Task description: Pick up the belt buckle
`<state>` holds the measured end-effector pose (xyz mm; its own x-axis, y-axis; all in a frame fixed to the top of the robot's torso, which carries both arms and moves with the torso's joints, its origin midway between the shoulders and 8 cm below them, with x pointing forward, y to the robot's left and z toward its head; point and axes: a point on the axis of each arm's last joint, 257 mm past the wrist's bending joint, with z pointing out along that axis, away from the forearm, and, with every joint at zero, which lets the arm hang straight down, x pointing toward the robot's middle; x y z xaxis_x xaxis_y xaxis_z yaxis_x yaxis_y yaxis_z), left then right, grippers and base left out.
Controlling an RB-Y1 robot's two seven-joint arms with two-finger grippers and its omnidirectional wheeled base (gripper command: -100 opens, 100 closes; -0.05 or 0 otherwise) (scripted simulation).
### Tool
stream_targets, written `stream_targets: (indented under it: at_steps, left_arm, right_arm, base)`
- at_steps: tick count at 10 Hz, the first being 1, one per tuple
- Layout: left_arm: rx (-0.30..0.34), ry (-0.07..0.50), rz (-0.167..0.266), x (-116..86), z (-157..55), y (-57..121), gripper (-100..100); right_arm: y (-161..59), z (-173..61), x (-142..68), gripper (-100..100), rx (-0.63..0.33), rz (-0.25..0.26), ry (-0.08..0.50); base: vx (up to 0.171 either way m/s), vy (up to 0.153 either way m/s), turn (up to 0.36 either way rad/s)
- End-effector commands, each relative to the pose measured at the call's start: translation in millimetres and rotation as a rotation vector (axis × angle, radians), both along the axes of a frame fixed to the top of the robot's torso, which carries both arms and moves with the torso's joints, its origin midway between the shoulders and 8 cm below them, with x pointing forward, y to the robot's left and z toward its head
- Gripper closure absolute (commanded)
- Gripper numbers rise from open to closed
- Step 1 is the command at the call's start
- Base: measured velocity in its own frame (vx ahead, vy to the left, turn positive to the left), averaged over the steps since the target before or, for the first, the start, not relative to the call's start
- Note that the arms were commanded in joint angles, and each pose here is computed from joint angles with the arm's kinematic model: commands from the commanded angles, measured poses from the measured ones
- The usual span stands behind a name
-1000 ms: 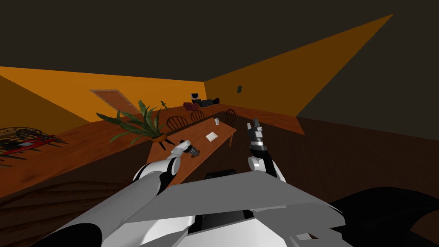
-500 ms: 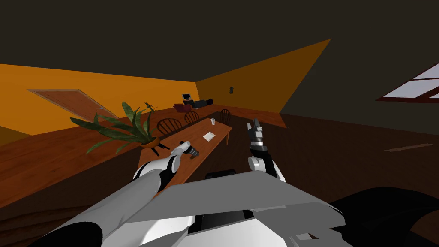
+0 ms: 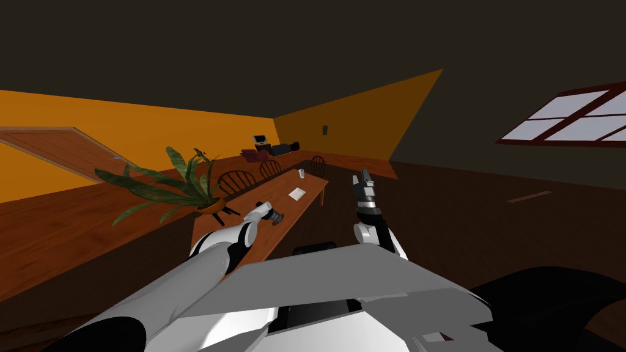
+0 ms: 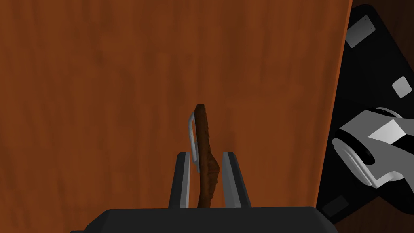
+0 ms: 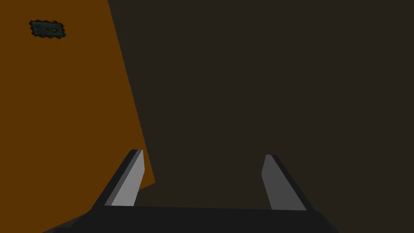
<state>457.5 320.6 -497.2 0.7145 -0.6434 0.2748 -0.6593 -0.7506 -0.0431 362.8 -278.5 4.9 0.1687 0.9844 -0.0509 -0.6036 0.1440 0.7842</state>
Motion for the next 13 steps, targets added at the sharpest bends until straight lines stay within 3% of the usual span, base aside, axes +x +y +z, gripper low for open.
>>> stream_targets:
  at_steps: [1, 3, 4, 5, 9, 10, 13]
  left_arm:
    - [0.0, 0.0, 0.0, 0.0, 0.0, 0.0, 100]
    - [-0.001, 0.0, 0.001, 0.3, 0.2, -0.1, 100]
    - [-0.001, 0.0, 0.001, 0.2, 0.1, -0.2, 0]
    - [0.002, -0.003, -0.014, 1.2, 1.4, -0.1, 100]
    - [0.003, -0.001, -0.137, 2.3, 10.4, -8.7, 100]
    - [0.003, -0.001, -0.137, 2.3, 10.4, -8.7, 100]
    - [0.002, -0.001, -0.231, 2.3, 17.5, -15.9, 100]
  right_arm:
    - [0.0, 0.0, 0.0, 0, 0.0, 0.0, 0.0]
    - [0.0, 0.0, 0.0, 0, 0.0, 0.0, 0.0]
    - [0.0, 0.0, 0.0, 0, 0.0, 0.0, 0.0]
    - [0.0, 0.0, 0.0, 0, 0.0, 0.0, 0.0]
    - [0.0, -0.1, -0.1, 0, 0.0, 0.0, 0.0]
    - [-0.1, -0.1, -0.1, 0, 0.0, 0.0, 0.0]
    - [0.0, -0.1, -0.1, 0, 0.0, 0.0, 0.0]
  base:
    - [0.0, 0.0, 0.0]
    - [0.0, 0.0, 0.0]
    - [0.0, 0.0, 0.0]
    - [0.029, -0.041, 0.212]
    - [0.096, -0.11, 0.321]
    - [0.079, -0.07, 0.125]
    - [0.052, -0.093, 0.272]
